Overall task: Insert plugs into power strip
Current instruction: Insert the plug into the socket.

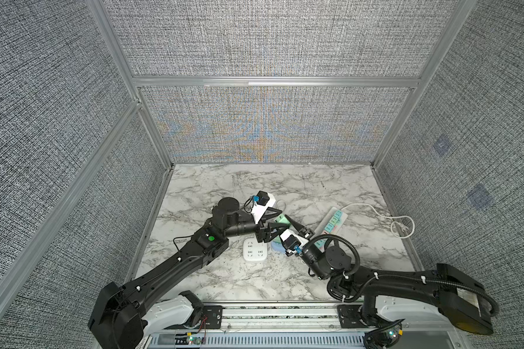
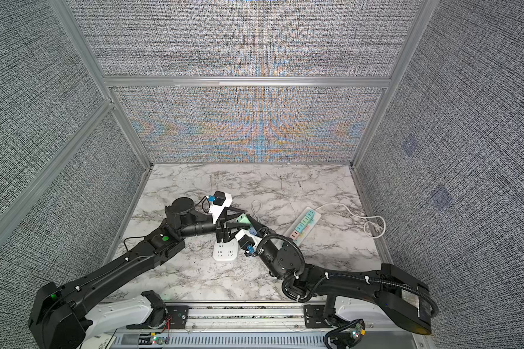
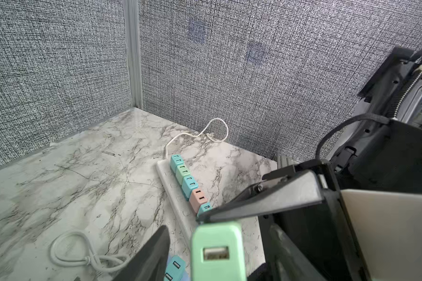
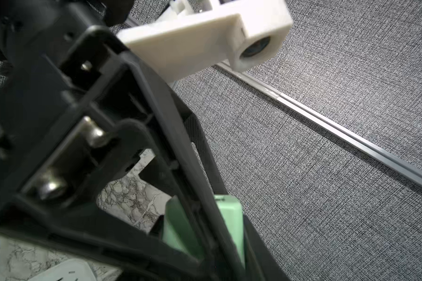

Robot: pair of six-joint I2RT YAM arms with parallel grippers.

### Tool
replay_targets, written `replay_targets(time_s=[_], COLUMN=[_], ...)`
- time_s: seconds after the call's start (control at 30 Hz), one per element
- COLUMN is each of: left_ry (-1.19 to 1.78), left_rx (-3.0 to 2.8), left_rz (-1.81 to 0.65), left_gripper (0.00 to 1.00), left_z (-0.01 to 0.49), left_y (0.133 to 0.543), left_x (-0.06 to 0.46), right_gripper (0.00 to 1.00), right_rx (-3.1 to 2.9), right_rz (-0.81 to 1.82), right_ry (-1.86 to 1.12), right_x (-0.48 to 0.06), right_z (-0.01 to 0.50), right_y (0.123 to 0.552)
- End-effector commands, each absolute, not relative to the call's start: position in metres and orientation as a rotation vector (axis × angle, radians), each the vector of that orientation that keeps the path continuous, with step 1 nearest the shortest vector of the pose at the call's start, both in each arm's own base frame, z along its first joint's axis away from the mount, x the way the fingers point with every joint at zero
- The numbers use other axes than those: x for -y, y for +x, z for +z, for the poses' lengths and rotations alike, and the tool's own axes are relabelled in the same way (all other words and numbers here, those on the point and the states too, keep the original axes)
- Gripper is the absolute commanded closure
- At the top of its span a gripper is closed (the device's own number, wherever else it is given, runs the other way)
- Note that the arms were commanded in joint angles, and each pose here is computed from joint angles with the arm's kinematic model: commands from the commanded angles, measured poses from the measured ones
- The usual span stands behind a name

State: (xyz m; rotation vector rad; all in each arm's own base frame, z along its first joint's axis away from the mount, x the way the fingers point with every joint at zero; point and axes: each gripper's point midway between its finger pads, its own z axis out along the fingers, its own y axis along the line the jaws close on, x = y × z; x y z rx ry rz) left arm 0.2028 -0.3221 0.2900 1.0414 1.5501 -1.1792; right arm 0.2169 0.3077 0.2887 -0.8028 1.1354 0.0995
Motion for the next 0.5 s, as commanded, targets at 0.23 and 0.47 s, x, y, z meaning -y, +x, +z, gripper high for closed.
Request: replay_targets(time_s=[0.23, 0.47], left_ry=[1.082, 1.077], left_rx=[-1.566, -1.556], left_rz=[-1.182, -1.174], left_gripper=[0.67, 0.98], left_z=[0.2852, 0.2869], left_y=[0.1994, 0.2000], left_x=[0.3258, 0.3253], right_gripper=[0.90, 0.77], right_rx=[-1.095, -1.093], right_rz=[0.080, 0.118], right_ry=[-0.674, -0.685], right_x=[-0.3035, -0.3029], right_z=[0.3212, 0.3208], right_y=[0.2243, 0.2195])
